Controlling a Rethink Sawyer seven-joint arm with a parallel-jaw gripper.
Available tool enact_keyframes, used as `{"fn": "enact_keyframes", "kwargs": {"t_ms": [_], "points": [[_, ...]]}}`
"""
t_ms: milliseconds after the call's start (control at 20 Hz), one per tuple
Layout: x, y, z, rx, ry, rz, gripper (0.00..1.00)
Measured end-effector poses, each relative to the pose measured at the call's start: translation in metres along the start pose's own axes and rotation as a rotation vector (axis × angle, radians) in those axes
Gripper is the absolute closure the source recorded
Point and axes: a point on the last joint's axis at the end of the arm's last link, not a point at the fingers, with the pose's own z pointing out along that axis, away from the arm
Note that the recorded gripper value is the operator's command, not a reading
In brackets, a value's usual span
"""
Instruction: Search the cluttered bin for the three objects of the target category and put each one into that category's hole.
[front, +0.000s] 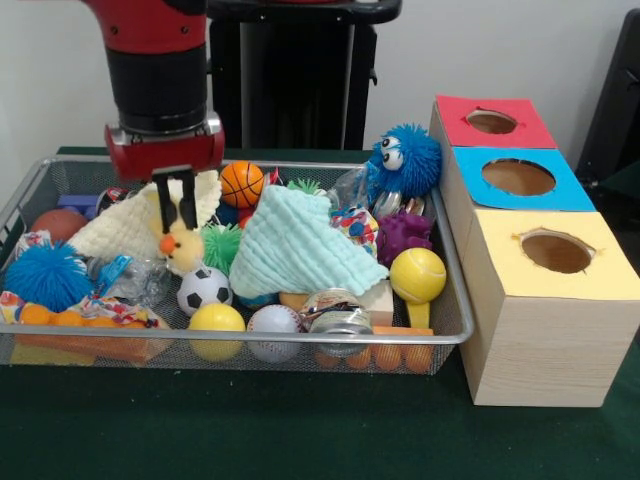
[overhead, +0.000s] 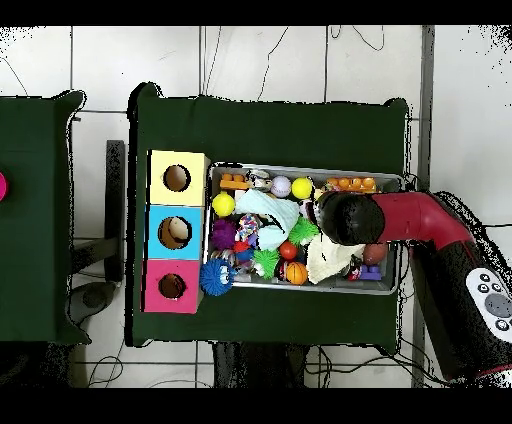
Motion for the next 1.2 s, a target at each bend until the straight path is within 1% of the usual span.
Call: {"fn": "enact_keyframes", "kwargs": {"t_ms": [50, 100, 200, 450, 500, 550, 600, 700, 750, 900, 1000, 1050, 1100, 1200], "points": [[-0.001, 0.001, -0.004, 0.001, 0.000, 0.000, 1.00], [-0.002, 0.006, -0.018, 0.004, -0.002, 0.000, 1.00], [-0.003, 0.012, -0.033, 0.005, -0.004, 0.002, 1.00], [-0.002, 0.027, -0.064, 0.016, -0.002, 0.000, 1.00], [-0.001, 0.032, -0.071, 0.019, -0.001, -0.003, 1.00], [0.000, 0.042, -0.084, 0.028, 0.005, -0.010, 1.00], [0.002, 0.048, -0.089, 0.032, 0.009, -0.014, 1.00], [0.003, 0.054, -0.094, 0.036, 0.013, -0.017, 1.00], [0.006, 0.064, -0.102, 0.045, 0.023, -0.026, 1.00], [0.015, 0.081, -0.111, 0.059, 0.046, -0.042, 1.00], [0.018, 0.087, -0.113, 0.063, 0.054, -0.049, 1.00], [0.023, 0.095, -0.115, 0.068, 0.067, -0.057, 1.00], [0.031, 0.108, -0.116, 0.074, 0.086, -0.070, 1.00], [0.038, 0.118, -0.115, 0.078, 0.099, -0.081, 1.00]]}}
